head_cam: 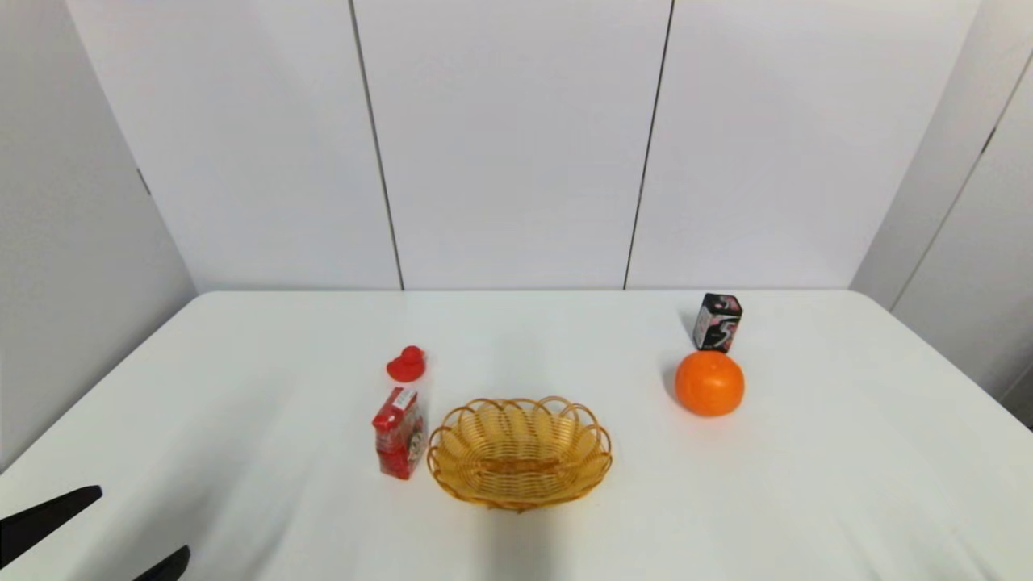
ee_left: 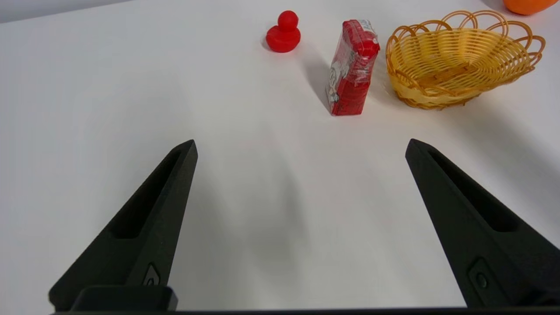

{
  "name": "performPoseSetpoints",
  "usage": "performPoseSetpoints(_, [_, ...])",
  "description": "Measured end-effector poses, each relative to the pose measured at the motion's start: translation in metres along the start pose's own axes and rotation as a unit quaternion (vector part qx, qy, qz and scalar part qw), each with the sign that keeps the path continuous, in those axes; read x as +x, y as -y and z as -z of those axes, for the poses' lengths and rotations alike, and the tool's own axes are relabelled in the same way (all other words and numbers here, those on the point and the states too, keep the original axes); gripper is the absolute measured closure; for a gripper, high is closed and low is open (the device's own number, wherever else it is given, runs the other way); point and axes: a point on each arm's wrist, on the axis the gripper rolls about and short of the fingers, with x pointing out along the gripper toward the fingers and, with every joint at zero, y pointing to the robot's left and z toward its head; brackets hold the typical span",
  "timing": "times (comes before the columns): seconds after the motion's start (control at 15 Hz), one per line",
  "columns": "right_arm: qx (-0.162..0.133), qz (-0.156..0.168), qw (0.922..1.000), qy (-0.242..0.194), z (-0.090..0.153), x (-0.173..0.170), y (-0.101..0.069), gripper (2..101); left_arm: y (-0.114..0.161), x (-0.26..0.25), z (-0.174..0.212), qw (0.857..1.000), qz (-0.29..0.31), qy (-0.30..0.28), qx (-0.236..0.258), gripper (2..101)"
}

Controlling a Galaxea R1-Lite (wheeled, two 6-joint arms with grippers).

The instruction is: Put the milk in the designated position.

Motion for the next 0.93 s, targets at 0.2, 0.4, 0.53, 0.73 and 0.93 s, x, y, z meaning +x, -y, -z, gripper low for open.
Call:
performPoseSetpoints(0.2, [0.000,0.000,1.0000,0.000,0.000,0.000,0.000,4.3,0.008,-0.025,0.022,0.999,-0.032,0.025,0.001,6.3])
performPoseSetpoints(0.4, [0.000,0.000,1.0000,0.000,0.000,0.000,0.000,4.3,0.018,-0.046,0.050,0.995,-0.078,0.060,0.001,6.2])
performPoseSetpoints(0.53, [0.000,0.000,1.0000,0.000,0.000,0.000,0.000,4.3,0.020,-0.051,0.062,0.989,-0.127,0.075,0.000,6.1])
performPoseSetpoints(0.73, [0.000,0.000,1.0000,0.000,0.000,0.000,0.000,4.3,0.020,-0.050,0.074,0.984,-0.163,0.078,-0.004,6.0])
performPoseSetpoints(0.93, [0.000,0.000,1.0000,0.000,0.000,0.000,0.000,4.3,0.017,-0.046,0.081,0.976,-0.198,0.088,-0.016,6.0])
